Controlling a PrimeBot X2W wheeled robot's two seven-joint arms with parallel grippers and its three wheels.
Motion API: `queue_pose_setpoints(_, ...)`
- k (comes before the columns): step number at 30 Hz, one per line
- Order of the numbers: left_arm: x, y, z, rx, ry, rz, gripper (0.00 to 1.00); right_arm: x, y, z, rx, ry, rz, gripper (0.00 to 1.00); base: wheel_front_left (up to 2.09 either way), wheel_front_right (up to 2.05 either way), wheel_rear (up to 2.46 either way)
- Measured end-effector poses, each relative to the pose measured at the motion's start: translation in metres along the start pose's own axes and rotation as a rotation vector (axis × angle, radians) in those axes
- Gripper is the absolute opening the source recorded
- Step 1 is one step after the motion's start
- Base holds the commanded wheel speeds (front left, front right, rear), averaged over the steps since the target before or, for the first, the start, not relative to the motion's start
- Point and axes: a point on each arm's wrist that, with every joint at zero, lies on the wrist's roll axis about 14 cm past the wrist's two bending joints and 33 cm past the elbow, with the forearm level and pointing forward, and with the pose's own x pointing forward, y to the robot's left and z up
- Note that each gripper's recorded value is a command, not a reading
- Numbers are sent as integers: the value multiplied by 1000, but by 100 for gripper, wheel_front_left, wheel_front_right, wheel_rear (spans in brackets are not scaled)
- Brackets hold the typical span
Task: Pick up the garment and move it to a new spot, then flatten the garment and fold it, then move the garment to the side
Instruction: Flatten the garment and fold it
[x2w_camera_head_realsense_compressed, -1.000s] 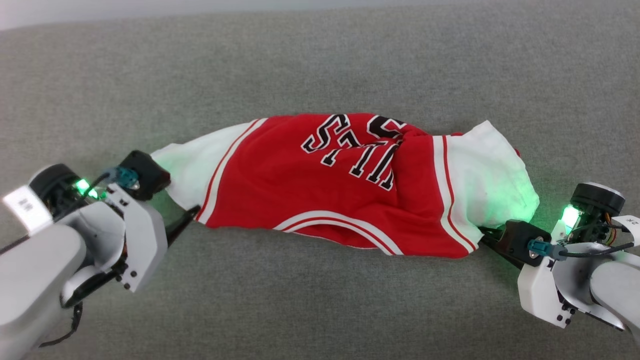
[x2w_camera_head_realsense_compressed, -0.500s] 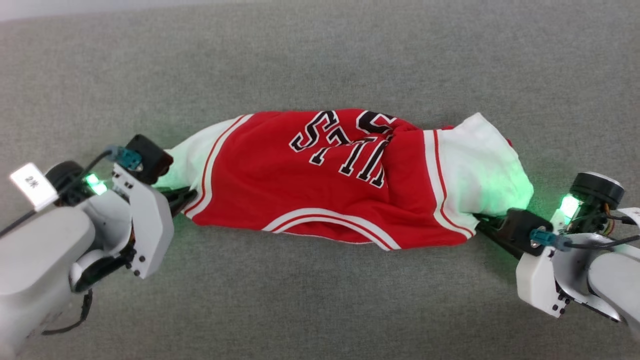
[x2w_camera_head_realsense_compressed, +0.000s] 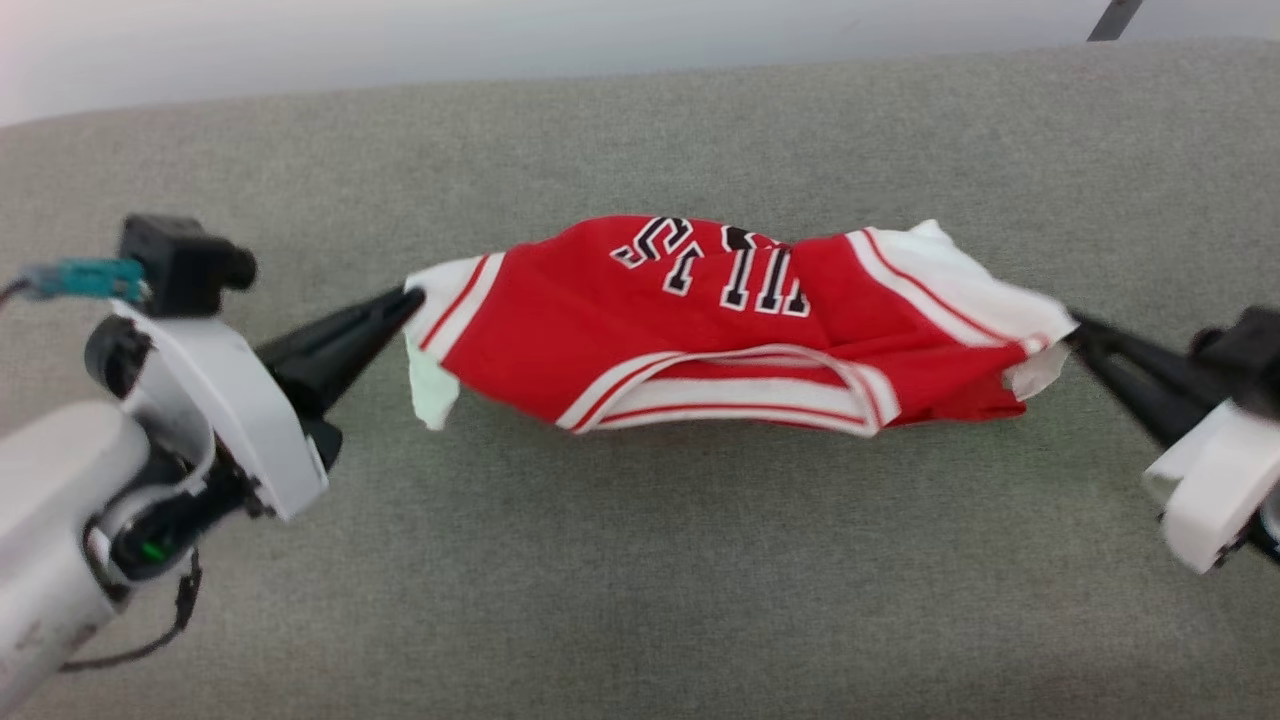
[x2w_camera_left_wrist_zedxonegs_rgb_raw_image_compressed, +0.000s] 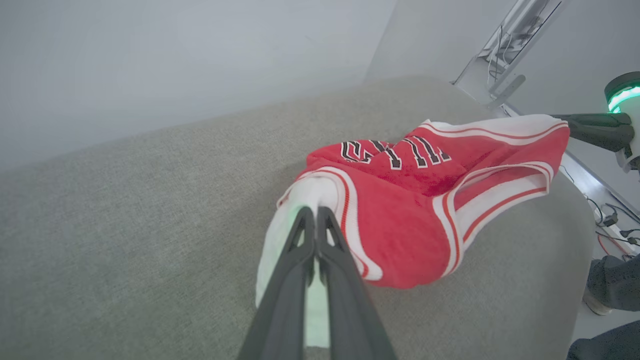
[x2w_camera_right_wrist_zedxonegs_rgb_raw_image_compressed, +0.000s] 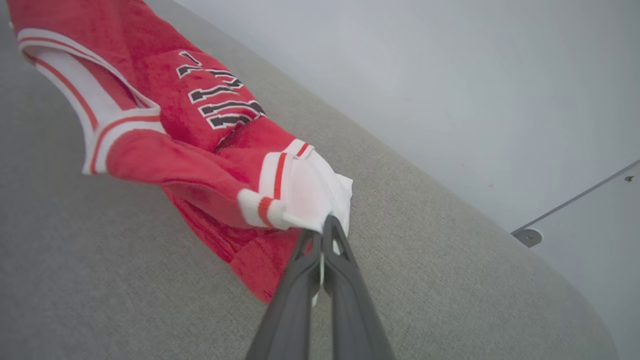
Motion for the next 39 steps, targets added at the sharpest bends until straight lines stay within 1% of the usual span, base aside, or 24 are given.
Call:
queue_pose_setpoints(4, 6, 3, 27, -33, -90, 0, 0, 0, -19, 13, 101, -40, -63, 0, 0, 0, 0)
queue_pose_setpoints(7, 20, 12, 44, -76, -150, 21, 0, 9, -28, 14, 187, -45, -92, 0, 0, 0, 0)
queue_pose_setpoints(10, 40, 23, 56, -129, -184, 44, 0, 27, -43, 22, 254, -64, -122, 0, 0, 0, 0)
queue_pose_setpoints(12, 56, 31, 62, -161, -192, 63, 0, 41, -57, 29, 275, -72, -144, 0, 0, 0, 0)
queue_pose_setpoints(14, 72, 42, 74, -171, -206, 95, 0, 57, -69, 38, 291, -84, -163, 0, 0, 0, 0)
queue_pose_setpoints(17, 91, 61, 105, -150, -265, 153, 0, 80, -98, 69, 303, -153, -215, 0, 0, 0, 0)
queue_pose_setpoints(21, 101, 80, 176, -143, -471, 216, 0, 98, -142, 121, 283, -279, -306, 0, 0, 0, 0)
queue_pose_setpoints(23, 98, 84, 212, -144, -592, 235, 0, 98, -164, 150, 242, -351, -360, 0, 0, 0, 0)
queue_pose_setpoints(26, 85, 84, 260, -147, -744, 249, 0, 85, -192, 195, 202, -482, -442, 0, 0, 0, 0)
queue_pose_setpoints(29, 69, 77, 291, -160, -837, 237, 0, 72, -204, 224, 170, -566, -491, 0, 0, 0, 0)
queue_pose_setpoints(32, 62, 73, 292, -175, -846, 239, 0, 70, -201, 226, 169, -567, -495, 0, 0, 0, 0)
queue_pose_setpoints(34, 61, 71, 279, -175, -817, 237, 0, 71, -195, 222, 166, -549, -481, 0, 0, 0, 0)
queue_pose_setpoints(36, 64, 74, 252, -185, -742, 239, 0, 77, -182, 202, 167, -488, -451, 0, 0, 0, 0)
queue_pose_setpoints(39, 69, 76, 195, -186, -597, 237, 0, 85, -157, 154, 189, -354, -386, 0, 0, 0, 0)
